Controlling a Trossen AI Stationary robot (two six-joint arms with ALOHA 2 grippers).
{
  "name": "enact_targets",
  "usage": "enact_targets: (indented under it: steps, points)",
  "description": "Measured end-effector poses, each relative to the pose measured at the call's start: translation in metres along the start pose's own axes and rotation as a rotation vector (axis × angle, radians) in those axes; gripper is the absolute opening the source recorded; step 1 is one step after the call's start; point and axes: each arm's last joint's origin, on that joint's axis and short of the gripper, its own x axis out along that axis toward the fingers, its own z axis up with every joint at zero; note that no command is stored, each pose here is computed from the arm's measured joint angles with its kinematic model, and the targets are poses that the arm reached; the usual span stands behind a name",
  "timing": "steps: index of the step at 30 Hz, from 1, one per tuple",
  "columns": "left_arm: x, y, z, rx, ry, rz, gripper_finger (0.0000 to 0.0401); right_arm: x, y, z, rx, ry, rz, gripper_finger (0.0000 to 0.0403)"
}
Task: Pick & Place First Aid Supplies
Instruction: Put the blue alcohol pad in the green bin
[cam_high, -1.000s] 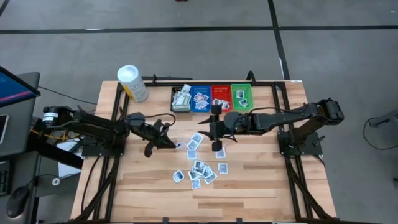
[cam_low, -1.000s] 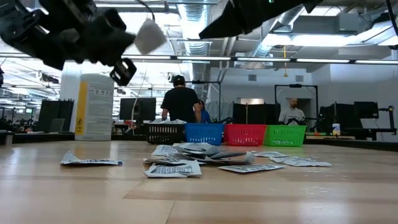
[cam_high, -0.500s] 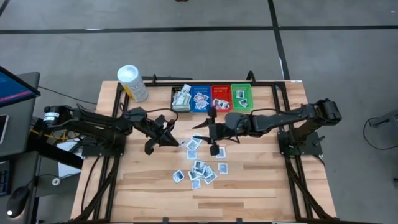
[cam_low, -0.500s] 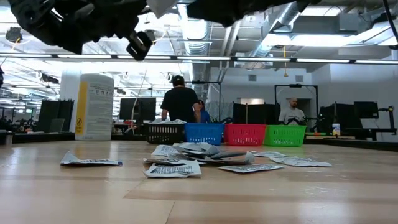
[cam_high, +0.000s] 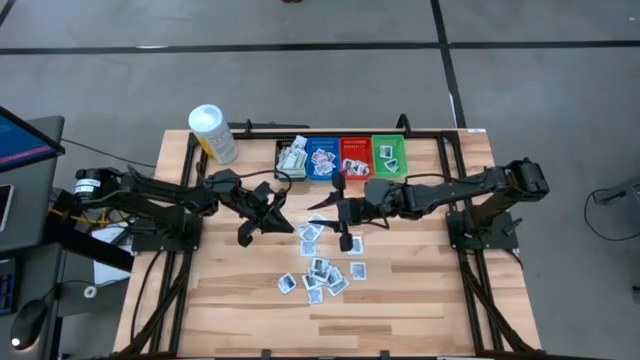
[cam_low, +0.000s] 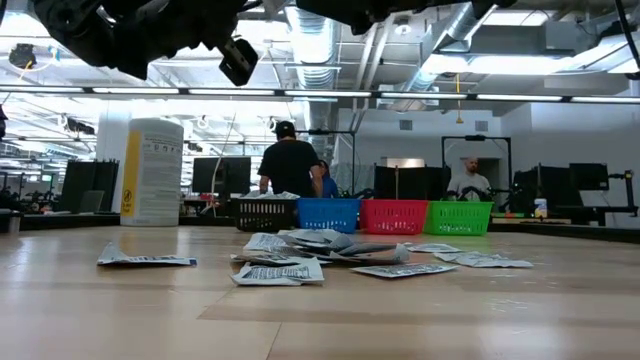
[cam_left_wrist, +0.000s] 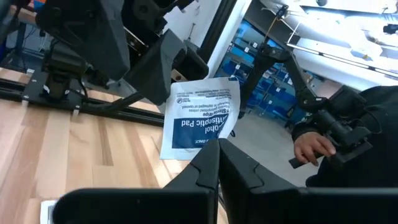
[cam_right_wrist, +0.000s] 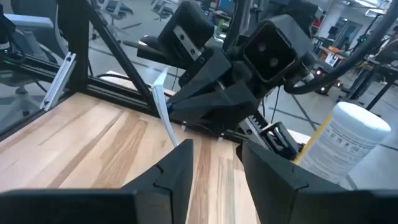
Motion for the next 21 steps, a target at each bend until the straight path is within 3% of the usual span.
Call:
enact_targets:
  steps: [12, 21]
  points:
    - [0.0001, -0.0015, 0.0019, 0.009, -0.014, -0.017, 0.0005, -0.0001, 0.0010, -0.0045, -0.003, 0.045, 0.013, 0.0134]
    - [-0.0018, 0.0012, 0.0032, 0.018, -0.020, -0.003, 0.0006, -0.0001, 0.0046, 0.0008, -0.003, 0.002, 0.016, 0.0133]
